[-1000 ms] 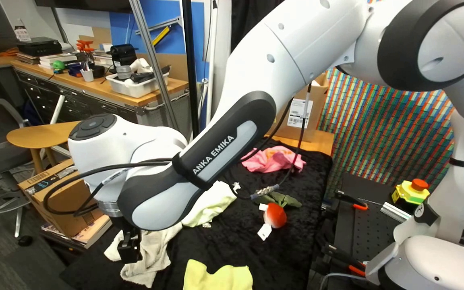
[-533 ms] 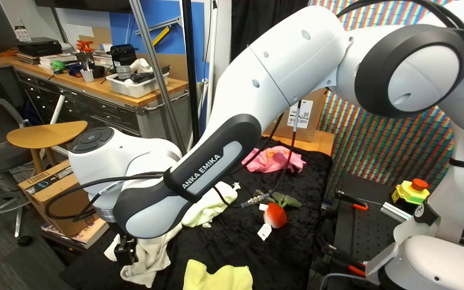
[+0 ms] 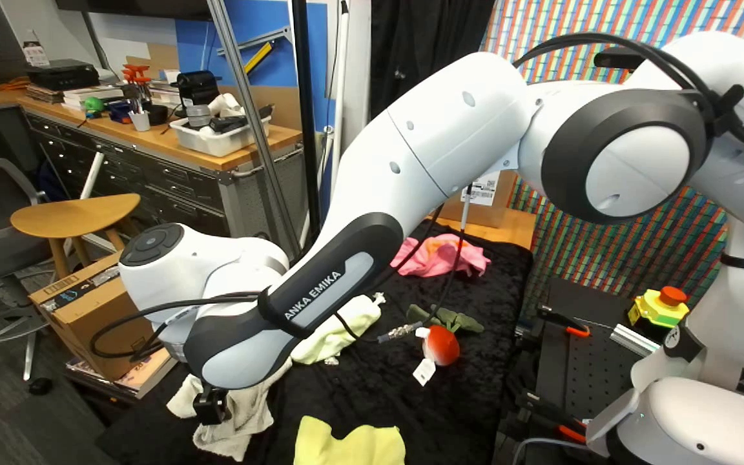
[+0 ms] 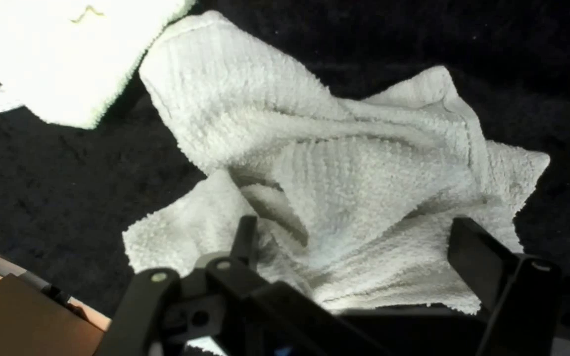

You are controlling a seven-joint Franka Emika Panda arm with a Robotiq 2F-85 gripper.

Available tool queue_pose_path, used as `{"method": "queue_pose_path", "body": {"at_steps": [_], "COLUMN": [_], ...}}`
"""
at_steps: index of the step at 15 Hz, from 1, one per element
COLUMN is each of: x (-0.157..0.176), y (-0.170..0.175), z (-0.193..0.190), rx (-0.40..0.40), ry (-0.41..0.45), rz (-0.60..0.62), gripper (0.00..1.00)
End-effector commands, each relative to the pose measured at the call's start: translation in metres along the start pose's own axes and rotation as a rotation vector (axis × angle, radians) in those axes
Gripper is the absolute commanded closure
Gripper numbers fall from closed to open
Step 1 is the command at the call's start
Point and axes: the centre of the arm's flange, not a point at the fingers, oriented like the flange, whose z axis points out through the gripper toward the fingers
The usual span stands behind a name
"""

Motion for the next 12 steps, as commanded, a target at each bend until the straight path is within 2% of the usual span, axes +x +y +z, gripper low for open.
{"method": "queue_pose_path", "body": {"at_steps": [1, 5, 9, 12], "x": [0.0200, 0.0205, 0.0198, 0.0181], "y": [0.0078, 0.0128, 0.0131, 0.0124], "z": [-0.0038, -0.0095, -0.0093, -0.0073], "rx": [-0.005, -0.012, -0.012, -0.015], "ry": [-0.016, -0.034, -0.056, -0.075], "rz": [-0.008, -0.013, -0.023, -0.033], "gripper": [0.29, 0.63, 0.92, 0.98]}}
